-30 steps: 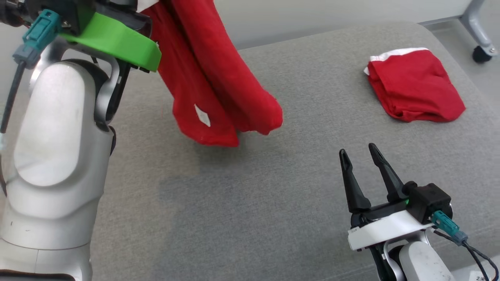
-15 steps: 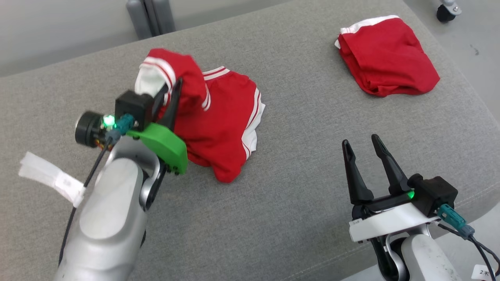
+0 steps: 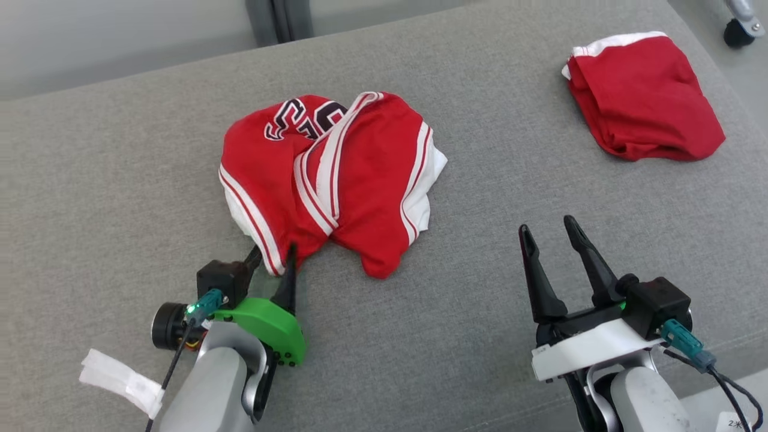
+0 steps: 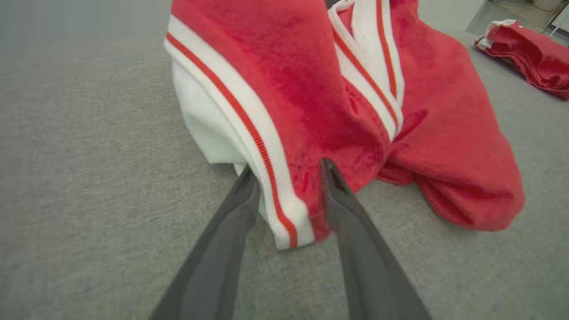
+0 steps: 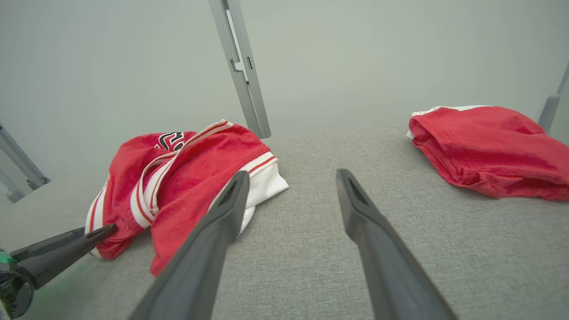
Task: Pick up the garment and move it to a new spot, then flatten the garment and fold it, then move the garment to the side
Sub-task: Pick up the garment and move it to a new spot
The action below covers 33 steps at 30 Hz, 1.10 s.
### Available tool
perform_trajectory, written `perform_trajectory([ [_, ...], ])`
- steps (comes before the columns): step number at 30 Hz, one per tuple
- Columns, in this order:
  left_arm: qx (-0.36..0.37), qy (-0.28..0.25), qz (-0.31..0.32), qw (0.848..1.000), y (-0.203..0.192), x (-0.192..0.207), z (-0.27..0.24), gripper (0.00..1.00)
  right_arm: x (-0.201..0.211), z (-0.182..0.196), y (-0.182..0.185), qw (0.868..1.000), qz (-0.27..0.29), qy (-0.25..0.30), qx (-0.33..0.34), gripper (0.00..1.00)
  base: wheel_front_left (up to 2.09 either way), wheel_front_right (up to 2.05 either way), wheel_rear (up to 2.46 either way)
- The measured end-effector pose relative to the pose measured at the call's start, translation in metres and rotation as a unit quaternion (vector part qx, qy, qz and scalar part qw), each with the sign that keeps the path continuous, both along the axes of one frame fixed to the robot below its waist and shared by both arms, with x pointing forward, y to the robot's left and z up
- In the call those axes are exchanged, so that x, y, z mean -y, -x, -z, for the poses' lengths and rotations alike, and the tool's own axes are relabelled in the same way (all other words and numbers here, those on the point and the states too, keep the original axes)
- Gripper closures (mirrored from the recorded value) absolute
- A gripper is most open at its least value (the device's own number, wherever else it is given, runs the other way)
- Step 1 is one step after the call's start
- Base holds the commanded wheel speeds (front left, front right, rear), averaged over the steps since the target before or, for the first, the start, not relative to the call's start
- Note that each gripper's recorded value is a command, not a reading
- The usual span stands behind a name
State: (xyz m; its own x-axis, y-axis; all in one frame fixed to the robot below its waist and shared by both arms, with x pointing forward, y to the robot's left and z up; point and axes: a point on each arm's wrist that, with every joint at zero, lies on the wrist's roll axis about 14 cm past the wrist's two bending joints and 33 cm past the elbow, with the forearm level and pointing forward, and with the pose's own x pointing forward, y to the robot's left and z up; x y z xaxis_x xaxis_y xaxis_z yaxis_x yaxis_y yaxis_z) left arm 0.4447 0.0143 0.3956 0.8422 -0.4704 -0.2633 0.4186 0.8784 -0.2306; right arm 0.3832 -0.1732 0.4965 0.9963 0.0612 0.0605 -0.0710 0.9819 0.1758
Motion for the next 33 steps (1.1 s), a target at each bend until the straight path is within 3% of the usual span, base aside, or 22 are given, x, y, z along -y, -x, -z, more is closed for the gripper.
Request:
perform_trajectory([
  [7,0.081,0.050,-0.107,0.990,0.020,-0.049,-0.059,0.00,-0.028,-0.005,0.008,0.999,-0.040,-0.009,0.008,0.00,0.00,0.00,0.00],
  [15,0.175,0.020,-0.198,0.964,0.073,-0.117,-0.111,0.00,-0.064,-0.021,0.022,0.995,-0.094,-0.011,0.032,0.00,0.00,0.00,0.00],
  [25,0.202,0.001,-0.208,0.957,0.130,-0.129,-0.123,0.00,-0.068,-0.019,0.053,0.994,-0.101,-0.008,0.032,0.00,0.00,0.00,0.00],
  [33,0.205,0.001,-0.222,0.953,0.144,-0.132,-0.125,0.00,-0.059,-0.021,0.062,0.995,-0.088,-0.007,0.037,0.00,0.00,0.00,0.00],
])
